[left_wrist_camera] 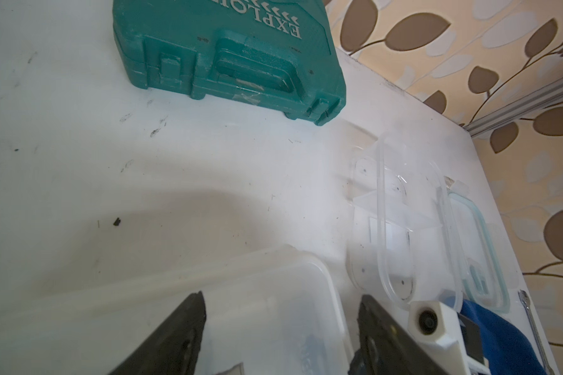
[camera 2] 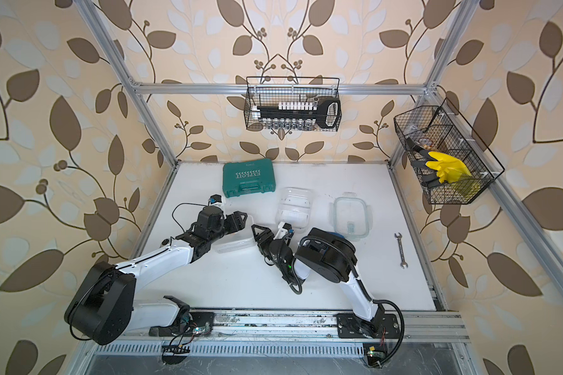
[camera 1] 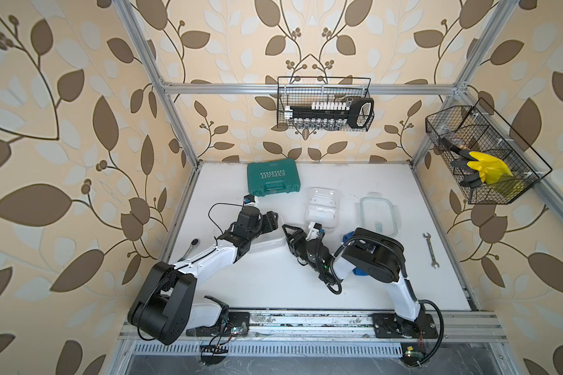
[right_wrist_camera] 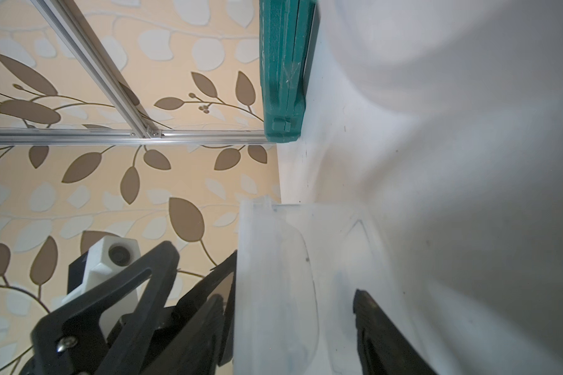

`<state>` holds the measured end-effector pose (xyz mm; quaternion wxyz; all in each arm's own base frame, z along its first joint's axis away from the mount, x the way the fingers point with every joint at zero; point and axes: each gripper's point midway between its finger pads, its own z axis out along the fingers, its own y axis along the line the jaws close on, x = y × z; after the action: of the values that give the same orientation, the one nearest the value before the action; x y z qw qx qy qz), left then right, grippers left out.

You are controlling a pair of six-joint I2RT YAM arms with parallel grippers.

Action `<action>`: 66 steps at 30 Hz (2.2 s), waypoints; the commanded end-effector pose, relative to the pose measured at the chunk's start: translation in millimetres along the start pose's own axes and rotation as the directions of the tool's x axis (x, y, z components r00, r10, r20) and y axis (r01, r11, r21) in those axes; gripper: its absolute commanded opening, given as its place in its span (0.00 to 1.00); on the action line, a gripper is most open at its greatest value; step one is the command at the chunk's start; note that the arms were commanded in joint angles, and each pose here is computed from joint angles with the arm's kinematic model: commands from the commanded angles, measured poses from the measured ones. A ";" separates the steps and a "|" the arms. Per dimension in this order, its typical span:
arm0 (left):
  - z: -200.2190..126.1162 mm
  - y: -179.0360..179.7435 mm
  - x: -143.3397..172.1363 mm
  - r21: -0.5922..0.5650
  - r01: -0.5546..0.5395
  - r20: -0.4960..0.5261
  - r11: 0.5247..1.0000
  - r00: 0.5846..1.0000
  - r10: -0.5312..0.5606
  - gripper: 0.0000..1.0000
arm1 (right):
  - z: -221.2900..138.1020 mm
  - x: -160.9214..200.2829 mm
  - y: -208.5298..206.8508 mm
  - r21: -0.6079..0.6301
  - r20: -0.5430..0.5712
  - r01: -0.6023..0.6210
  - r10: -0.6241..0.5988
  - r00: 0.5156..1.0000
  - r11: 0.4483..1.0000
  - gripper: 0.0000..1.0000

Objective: Wipe the insides of the lunch boxes
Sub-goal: Open the fastener of the lunch box.

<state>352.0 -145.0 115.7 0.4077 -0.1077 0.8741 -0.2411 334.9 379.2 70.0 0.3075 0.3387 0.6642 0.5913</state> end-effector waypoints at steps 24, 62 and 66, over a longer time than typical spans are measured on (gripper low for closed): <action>-13.9 47.7 99.1 -0.089 0.013 -0.258 0.996 0.965 -0.036 0.62 | 17.4 20.6 25.4 -0.095 -0.058 -0.234 0.229 0.972 0.968 0.59; -23.9 79.8 130.7 -0.294 0.008 -0.230 0.956 0.970 -0.079 0.49 | 7.2 22.0 27.6 -0.134 0.083 -0.220 0.232 0.969 0.966 0.00; -25.2 72.5 123.2 -0.280 0.027 -0.211 0.960 0.973 -0.089 0.50 | 3.6 19.2 28.0 -0.132 0.091 -0.213 0.225 0.970 0.968 0.00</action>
<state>320.8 -150.6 105.0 0.4420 -0.1499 0.8503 -0.2434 332.6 402.8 84.3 0.3202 0.4005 0.5935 0.6203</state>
